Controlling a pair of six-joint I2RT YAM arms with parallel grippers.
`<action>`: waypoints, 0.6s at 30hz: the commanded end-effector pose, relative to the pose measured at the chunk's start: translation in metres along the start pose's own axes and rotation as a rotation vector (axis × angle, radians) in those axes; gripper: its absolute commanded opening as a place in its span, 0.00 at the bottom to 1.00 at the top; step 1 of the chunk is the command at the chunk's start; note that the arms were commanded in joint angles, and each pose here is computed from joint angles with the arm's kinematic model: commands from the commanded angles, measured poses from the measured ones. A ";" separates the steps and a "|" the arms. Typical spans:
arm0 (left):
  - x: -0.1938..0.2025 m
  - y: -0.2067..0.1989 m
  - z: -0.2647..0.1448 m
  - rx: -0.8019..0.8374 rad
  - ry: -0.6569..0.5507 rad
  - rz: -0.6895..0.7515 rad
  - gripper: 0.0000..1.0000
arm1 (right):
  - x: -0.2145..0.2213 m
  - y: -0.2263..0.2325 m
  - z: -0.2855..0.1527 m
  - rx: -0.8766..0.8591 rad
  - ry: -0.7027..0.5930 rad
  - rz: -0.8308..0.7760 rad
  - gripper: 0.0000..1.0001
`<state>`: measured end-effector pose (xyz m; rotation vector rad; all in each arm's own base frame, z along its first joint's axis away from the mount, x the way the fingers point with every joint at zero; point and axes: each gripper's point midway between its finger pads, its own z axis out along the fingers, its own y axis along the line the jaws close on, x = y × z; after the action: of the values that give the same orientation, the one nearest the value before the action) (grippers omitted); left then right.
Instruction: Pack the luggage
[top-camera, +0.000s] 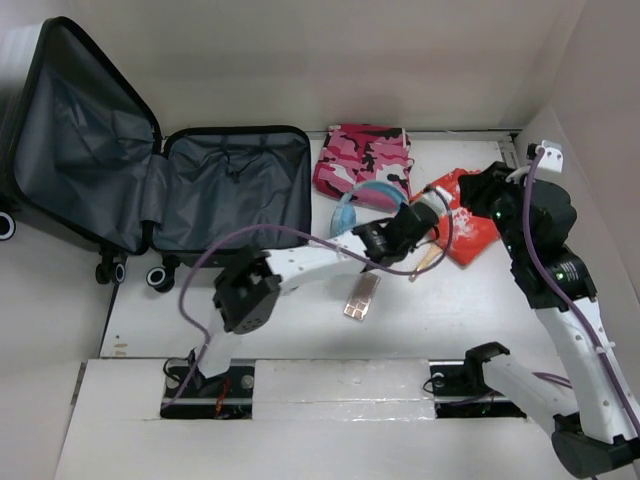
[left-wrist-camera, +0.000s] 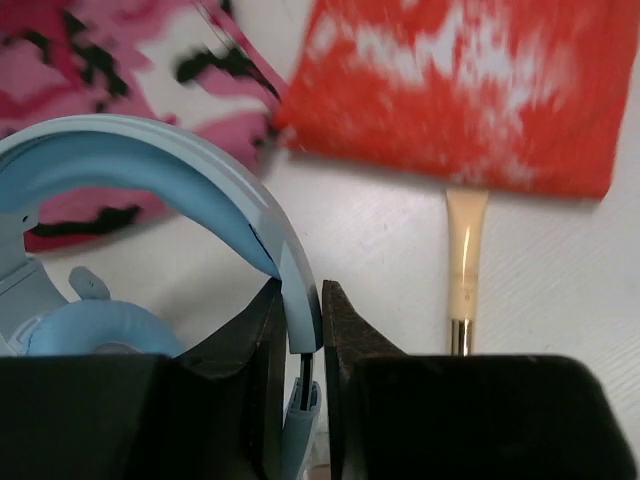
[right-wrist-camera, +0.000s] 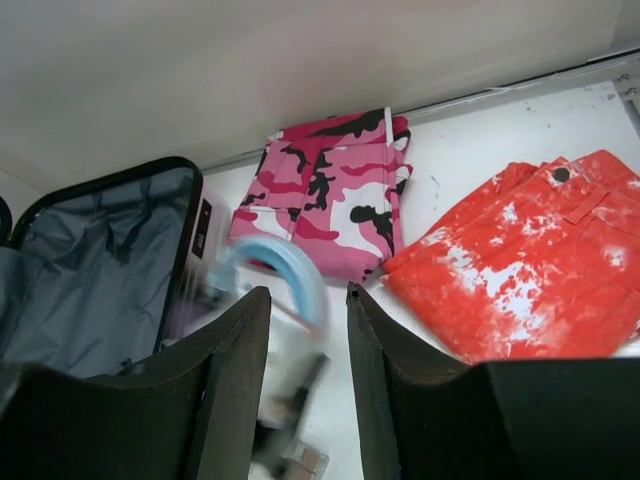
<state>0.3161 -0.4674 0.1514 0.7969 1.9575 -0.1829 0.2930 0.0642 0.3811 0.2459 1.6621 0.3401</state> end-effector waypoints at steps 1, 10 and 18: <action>-0.114 0.087 -0.076 -0.175 -0.292 -0.141 0.00 | -0.008 0.006 0.005 -0.031 -0.043 0.012 0.43; -0.083 0.296 -0.113 -0.606 -0.341 -0.498 0.00 | 0.063 0.010 0.029 -0.114 0.129 0.013 0.41; 0.054 0.409 -0.061 -0.948 -0.020 -0.598 0.00 | 0.141 0.018 0.047 -0.130 0.315 -0.030 0.40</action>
<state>0.5010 -0.1210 0.2506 -0.3394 1.8422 0.2634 0.3196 0.1131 0.2459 0.1253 1.9818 0.4213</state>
